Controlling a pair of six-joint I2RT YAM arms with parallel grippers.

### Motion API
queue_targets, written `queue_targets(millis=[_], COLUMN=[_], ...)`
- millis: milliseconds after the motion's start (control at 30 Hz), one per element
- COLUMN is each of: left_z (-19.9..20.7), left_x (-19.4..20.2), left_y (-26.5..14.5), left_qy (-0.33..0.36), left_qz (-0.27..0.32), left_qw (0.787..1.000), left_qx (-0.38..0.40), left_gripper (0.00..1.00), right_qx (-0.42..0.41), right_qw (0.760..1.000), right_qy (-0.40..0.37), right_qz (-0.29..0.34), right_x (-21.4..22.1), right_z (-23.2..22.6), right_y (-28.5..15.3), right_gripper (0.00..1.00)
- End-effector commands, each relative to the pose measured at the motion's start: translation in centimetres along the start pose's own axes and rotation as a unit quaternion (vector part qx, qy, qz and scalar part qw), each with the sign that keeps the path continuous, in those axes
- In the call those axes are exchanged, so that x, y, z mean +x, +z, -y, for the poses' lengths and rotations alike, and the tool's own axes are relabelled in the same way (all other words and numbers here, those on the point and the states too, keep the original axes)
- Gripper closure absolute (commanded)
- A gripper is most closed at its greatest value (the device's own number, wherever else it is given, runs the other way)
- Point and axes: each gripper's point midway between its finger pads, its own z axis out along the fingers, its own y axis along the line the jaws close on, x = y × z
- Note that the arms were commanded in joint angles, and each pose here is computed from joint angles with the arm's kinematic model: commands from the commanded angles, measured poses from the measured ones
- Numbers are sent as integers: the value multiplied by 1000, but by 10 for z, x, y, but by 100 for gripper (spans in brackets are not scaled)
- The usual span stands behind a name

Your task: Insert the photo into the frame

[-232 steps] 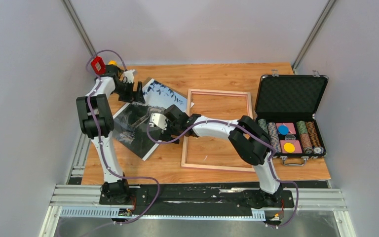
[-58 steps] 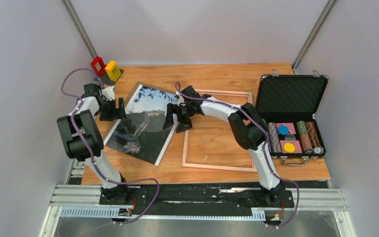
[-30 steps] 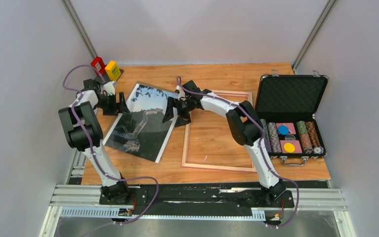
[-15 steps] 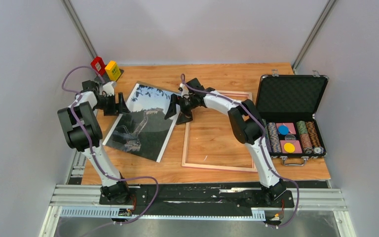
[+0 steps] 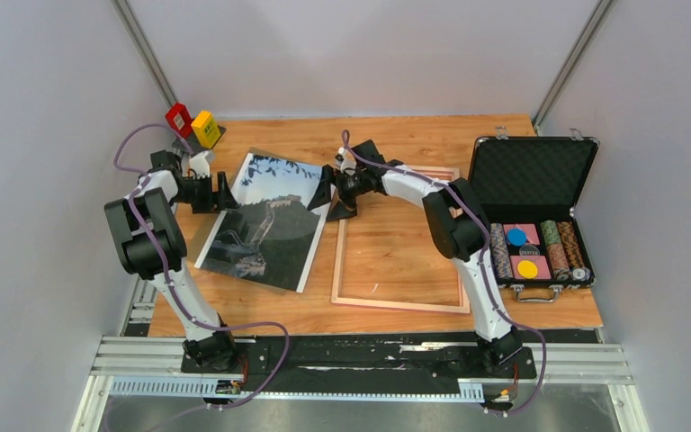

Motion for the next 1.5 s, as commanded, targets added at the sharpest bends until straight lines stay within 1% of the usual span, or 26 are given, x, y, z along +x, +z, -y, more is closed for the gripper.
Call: queue_targets(millis=[0, 267, 433, 967, 1233, 1467], left_z=[26, 26, 27, 28, 31, 34], left_x=[24, 22, 21, 16, 16, 19], left_y=[-1, -2, -3, -6, -9, -11], left_qy=[-30, -29, -27, -22, -22, -20], left_qz=[-36, -33, -32, -28, -26, -27], left_qw=[998, 998, 998, 999, 999, 998], left_qx=[42, 42, 41, 40, 41, 44], left_gripper=[16, 16, 16, 16, 16, 16], right_qx=[-21, -88, -133, -216, -221, -228], right_qw=[999, 996, 989, 967, 966, 961], right_qy=[-21, -32, -59, -133, -135, -158], right_qz=[21, 10, 4, -28, -21, -17], right_x=[-5, 2, 5, 24, 20, 16], right_z=[-4, -22, -37, -61, -66, -72], right_y=[-8, -18, -23, -40, -41, -43], right_gripper=[14, 16, 18, 22, 22, 22])
